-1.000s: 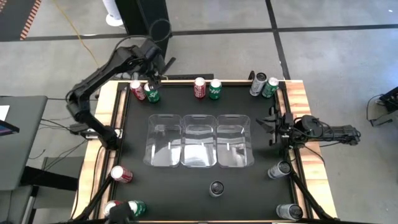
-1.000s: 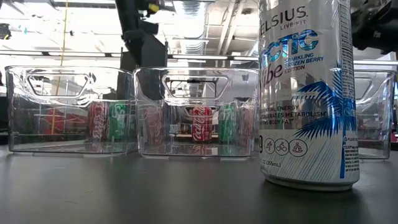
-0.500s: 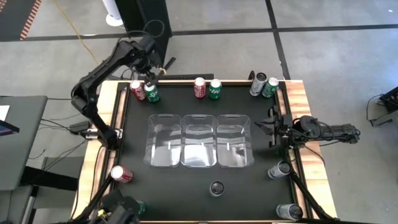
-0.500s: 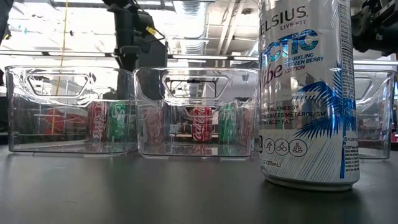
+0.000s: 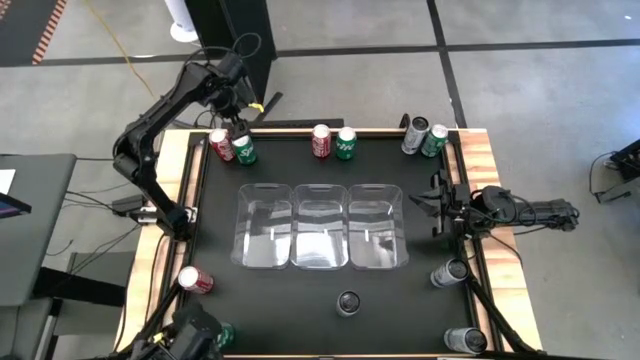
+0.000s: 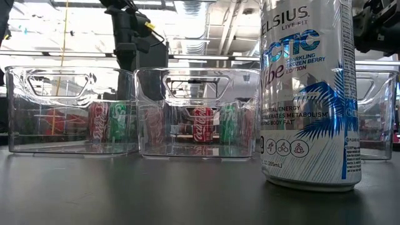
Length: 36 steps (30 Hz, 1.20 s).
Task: Sort soda cans
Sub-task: Put the top left green soda can into the left transparent bin
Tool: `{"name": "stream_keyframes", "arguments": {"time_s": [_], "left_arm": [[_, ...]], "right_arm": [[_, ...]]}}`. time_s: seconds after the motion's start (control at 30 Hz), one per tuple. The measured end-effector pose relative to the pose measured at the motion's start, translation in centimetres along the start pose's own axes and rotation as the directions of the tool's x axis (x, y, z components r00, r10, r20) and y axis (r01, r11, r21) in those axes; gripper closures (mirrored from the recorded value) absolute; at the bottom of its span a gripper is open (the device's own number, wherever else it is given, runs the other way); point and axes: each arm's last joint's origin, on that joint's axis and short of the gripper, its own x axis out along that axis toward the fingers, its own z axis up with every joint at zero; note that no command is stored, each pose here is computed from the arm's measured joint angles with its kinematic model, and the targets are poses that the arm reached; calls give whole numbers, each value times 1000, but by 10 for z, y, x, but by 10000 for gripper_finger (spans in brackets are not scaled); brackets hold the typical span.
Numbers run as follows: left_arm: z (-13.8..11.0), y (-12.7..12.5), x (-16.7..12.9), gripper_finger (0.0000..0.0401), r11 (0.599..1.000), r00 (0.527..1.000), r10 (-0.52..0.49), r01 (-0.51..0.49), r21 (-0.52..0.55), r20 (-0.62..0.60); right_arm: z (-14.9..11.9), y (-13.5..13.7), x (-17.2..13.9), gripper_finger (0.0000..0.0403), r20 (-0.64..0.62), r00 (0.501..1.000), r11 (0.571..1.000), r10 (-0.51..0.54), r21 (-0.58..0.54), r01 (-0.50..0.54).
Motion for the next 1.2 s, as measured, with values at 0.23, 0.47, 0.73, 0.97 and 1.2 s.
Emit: {"name": "stream_keyframes", "arguments": {"time_s": [0.23, 0.47, 0.73, 0.97, 1.2], "left_arm": [[-6, -8, 22, 53, 999, 996, -40, 43, 33, -77], [-11, -13, 43, 48, 999, 991, -18, 22, 30, -132], [-17, -18, 64, 48, 998, 986, -45, 53, 44, -158], [-19, -20, 77, 48, 997, 990, -46, 55, 59, -136], [-21, -20, 84, 48, 998, 991, -41, 48, 51, -130]], "right_arm": [[0, 0, 0, 374, -1, 1000, 1000, -2, 0, 2], [0, 0, 0, 374, -1, 1000, 1000, -2, 0, 2], [0, 0, 0, 374, -1, 1000, 1000, -2, 0, 2], [0, 0, 0, 374, -1, 1000, 1000, -2, 0, 2], [0, 0, 0, 374, -1, 1000, 1000, -2, 0, 2]]}}
